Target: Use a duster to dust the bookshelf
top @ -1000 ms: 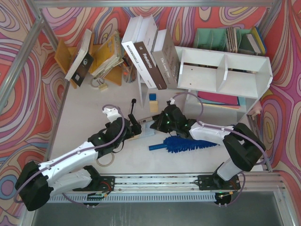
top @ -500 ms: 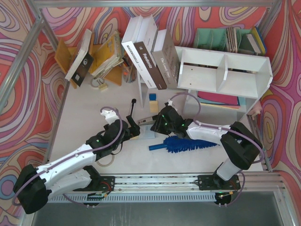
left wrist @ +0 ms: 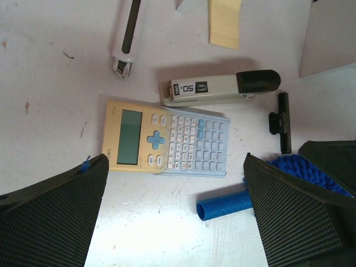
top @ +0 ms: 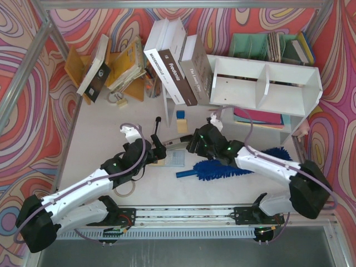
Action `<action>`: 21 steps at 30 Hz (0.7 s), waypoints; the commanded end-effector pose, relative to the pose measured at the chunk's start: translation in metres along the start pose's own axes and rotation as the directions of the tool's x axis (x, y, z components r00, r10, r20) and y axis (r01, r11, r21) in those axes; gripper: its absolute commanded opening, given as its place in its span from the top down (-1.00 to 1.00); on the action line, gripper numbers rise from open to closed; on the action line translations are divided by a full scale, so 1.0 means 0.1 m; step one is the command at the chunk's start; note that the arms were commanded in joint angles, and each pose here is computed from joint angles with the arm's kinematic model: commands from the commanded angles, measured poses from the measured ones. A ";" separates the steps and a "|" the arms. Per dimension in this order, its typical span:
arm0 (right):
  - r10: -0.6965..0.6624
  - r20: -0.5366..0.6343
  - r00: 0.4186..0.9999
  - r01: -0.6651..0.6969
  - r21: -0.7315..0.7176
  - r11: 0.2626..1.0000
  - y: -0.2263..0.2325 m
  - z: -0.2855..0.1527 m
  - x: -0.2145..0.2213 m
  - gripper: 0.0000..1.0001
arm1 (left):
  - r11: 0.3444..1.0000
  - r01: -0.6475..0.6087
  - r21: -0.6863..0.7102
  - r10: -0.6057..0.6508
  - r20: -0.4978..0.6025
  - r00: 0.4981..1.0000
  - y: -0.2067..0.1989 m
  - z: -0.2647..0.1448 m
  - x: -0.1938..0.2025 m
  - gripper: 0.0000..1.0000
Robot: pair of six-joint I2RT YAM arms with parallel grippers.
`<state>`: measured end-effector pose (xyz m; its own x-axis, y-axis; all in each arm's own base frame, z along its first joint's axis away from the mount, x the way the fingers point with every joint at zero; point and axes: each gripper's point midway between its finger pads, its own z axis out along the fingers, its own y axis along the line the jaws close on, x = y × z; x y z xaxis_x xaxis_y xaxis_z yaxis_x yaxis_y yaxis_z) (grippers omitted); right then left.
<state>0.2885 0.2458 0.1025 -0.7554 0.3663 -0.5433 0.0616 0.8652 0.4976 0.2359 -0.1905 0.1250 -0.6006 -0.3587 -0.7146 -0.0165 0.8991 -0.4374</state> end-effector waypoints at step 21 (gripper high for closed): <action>0.348 0.373 0.860 -0.497 0.458 0.737 -1.32 -0.90 0.16 -0.22 | 0.984 -0.140 0.109 0.142 -0.005 0.990 -0.13 -0.13 -0.05 -0.97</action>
<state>0.2231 0.1359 0.0979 -0.4934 0.6909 -0.5284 0.6169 0.7062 0.3474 0.2286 -0.1920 0.1429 -0.5977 -0.2685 -0.7554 0.1052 0.9078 -0.4060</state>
